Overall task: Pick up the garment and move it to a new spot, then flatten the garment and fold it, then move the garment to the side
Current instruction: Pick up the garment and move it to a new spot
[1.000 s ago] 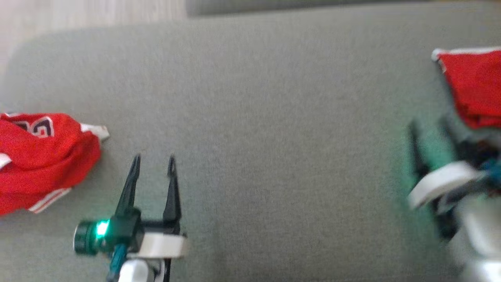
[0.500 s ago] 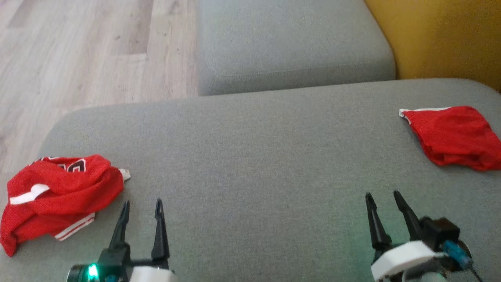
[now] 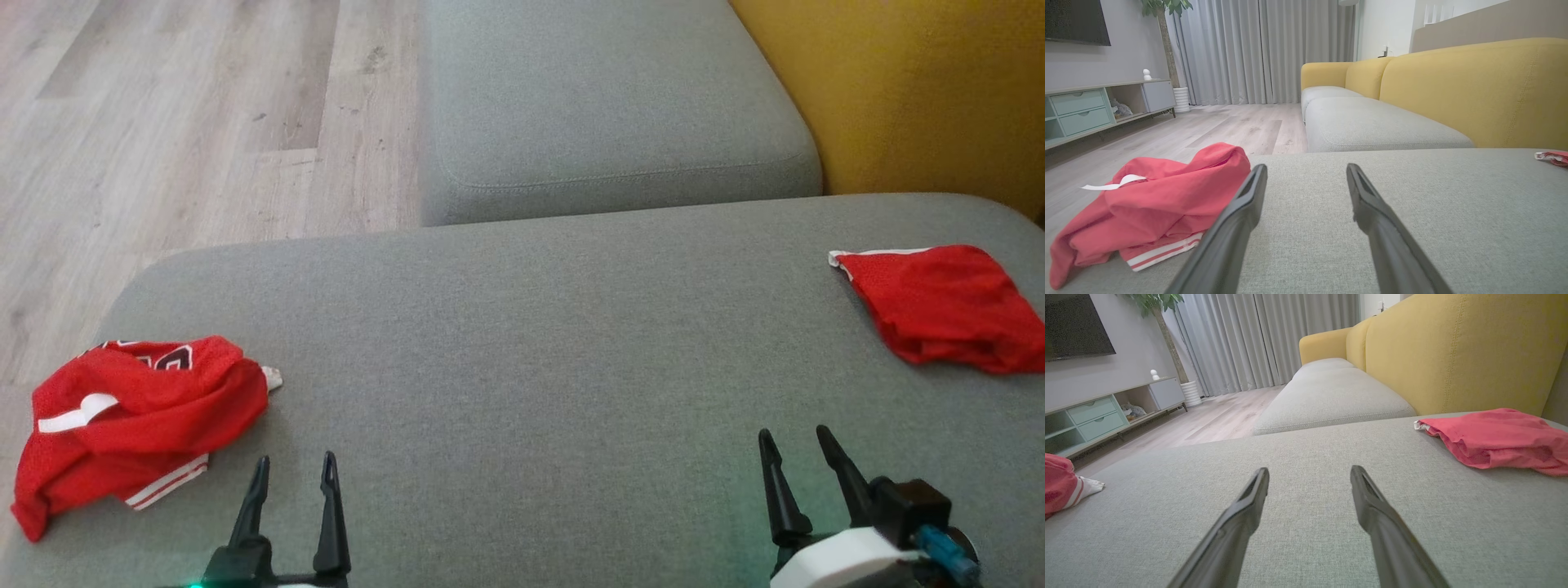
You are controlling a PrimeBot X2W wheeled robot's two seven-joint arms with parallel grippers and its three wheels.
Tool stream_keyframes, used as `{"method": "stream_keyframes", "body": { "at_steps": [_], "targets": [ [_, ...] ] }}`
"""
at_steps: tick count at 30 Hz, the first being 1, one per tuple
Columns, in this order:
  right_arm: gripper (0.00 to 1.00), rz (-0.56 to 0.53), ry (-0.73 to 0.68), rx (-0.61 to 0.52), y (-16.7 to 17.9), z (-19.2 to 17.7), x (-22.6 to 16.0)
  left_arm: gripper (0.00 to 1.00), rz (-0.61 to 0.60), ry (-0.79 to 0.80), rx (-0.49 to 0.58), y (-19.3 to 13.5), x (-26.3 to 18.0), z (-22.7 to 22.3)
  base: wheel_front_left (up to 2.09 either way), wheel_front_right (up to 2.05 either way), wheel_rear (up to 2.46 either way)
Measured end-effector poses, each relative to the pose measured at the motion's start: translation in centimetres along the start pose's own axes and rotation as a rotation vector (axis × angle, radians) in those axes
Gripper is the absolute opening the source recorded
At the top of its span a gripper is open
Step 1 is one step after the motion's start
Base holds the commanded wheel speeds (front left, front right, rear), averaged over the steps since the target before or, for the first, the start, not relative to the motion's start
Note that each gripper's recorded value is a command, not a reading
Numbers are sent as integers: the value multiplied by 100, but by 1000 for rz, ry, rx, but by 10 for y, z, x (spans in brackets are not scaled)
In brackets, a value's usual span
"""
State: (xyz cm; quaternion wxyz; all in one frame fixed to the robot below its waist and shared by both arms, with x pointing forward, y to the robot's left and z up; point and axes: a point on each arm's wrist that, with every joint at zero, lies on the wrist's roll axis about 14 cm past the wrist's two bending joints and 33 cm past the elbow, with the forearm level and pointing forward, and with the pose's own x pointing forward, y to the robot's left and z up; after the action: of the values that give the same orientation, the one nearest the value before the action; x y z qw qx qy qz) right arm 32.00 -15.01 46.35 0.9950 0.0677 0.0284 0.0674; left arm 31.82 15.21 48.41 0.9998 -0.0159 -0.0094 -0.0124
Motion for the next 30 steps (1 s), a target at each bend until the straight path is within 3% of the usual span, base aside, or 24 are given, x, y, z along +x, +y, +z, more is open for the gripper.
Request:
{"method": "stream_keyframes", "body": {
  "at_steps": [8, 14, 30],
  "targets": [
    [100, 16, 10, -4, 5, -3, 2, 100, 18, 4, -3, 6, -4, -2, 0, 0, 0],
    [100, 114, 44, -18, 35, -11, 10, 100, 94, 19, -5, 29, -21, -9, 0, 0, 0],
    [100, 417, 105, -41, 131, -21, 44, 100, 504, 0, -7, 140, -101, -8, 0, 0, 0]
  ]
}}
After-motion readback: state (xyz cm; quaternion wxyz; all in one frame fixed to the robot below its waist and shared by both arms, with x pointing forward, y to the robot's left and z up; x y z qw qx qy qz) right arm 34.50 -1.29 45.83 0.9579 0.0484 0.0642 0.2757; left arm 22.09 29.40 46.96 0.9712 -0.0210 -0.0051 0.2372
